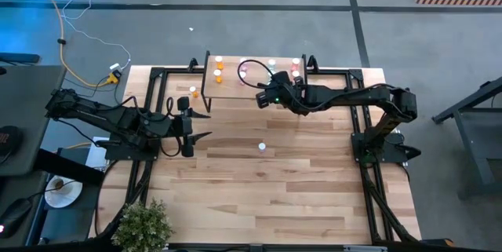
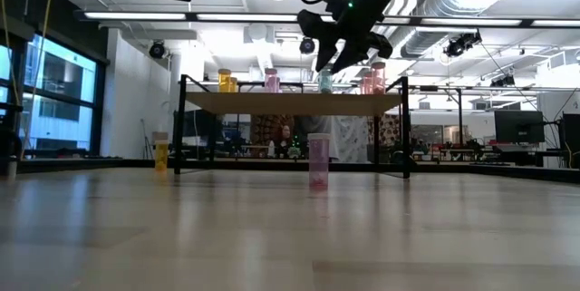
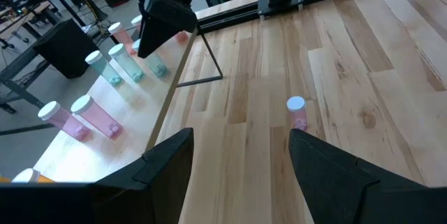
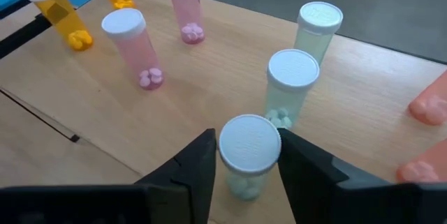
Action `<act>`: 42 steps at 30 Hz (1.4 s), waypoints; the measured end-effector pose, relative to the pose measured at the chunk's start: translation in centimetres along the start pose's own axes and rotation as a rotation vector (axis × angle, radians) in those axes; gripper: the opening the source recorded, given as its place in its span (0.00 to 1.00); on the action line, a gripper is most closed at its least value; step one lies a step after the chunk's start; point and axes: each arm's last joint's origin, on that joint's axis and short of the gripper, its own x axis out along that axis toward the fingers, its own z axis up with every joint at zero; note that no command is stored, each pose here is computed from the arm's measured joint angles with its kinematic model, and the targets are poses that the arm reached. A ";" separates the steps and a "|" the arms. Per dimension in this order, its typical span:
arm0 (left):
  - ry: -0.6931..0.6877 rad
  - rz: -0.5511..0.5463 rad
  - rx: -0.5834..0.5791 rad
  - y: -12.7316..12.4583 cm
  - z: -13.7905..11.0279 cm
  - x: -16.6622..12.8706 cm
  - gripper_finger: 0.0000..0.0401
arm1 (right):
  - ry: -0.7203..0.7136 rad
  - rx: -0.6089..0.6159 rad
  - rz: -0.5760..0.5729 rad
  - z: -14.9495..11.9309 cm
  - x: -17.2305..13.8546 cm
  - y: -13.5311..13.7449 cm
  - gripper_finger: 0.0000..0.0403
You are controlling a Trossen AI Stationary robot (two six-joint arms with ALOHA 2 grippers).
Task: Pick and place medicine bottles onto shelf by color
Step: Adjust the green pill bottles on the shelf
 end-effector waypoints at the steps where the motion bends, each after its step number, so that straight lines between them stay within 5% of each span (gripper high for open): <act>1: 0.000 0.000 0.000 0.0 0.0 0.0 0.56 | 0.000 0.000 0.000 0.0 0.0 0.0 0.34; 42: 0.000 0.000 -0.008 0.0 0.0 0.0 0.56 | -0.072 0.005 -0.048 -1.1 -2.7 1.2 0.32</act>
